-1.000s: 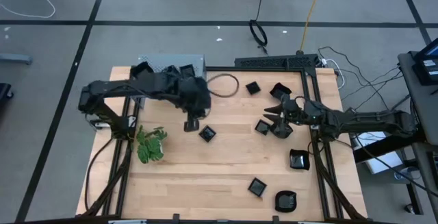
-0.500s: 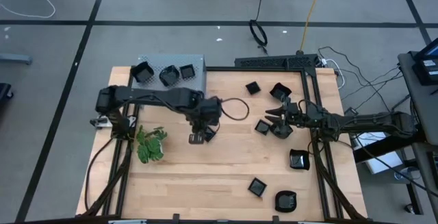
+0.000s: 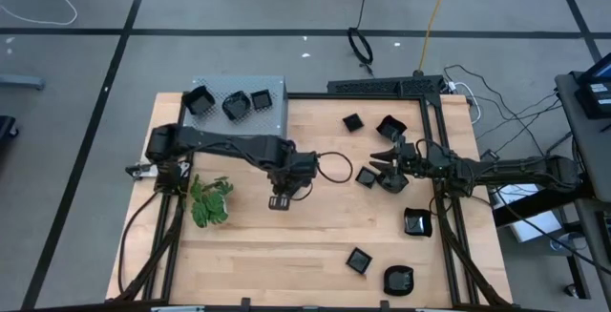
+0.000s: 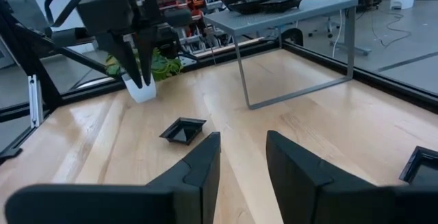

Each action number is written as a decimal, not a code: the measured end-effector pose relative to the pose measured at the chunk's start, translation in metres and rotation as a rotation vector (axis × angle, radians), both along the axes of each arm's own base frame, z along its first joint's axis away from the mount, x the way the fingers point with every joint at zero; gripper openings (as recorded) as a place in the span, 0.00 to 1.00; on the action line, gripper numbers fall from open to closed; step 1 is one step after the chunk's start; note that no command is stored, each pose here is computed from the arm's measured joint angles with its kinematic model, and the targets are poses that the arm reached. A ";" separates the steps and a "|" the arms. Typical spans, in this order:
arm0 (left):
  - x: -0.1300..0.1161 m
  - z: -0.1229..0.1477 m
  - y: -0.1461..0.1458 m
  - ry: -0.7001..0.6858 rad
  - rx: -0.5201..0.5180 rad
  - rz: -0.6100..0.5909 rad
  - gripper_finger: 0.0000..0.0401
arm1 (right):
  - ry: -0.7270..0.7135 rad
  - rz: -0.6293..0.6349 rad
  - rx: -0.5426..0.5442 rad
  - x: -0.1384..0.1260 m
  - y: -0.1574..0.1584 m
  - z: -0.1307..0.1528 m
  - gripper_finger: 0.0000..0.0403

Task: Pick & Place Mini shaped plates
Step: Stack the square plate on top of the square plate on the shelf

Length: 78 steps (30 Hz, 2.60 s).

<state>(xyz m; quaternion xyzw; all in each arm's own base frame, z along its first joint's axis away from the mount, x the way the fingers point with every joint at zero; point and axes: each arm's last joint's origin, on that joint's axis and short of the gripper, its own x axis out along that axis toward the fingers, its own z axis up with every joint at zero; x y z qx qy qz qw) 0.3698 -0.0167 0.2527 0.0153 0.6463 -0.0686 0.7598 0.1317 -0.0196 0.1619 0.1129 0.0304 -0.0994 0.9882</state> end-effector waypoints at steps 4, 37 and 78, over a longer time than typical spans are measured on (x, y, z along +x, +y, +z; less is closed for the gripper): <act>0.000 0.000 -0.007 0.002 0.000 -0.020 0.12 | 0.001 0.000 0.000 0.000 0.000 0.000 0.26; -0.098 -0.066 0.008 -0.536 0.058 -0.216 0.12 | 0.007 0.001 0.001 0.000 0.000 -0.001 0.26; -0.071 -0.131 0.003 -0.497 0.161 -0.250 0.05 | 0.007 0.001 0.000 0.000 0.000 -0.001 0.26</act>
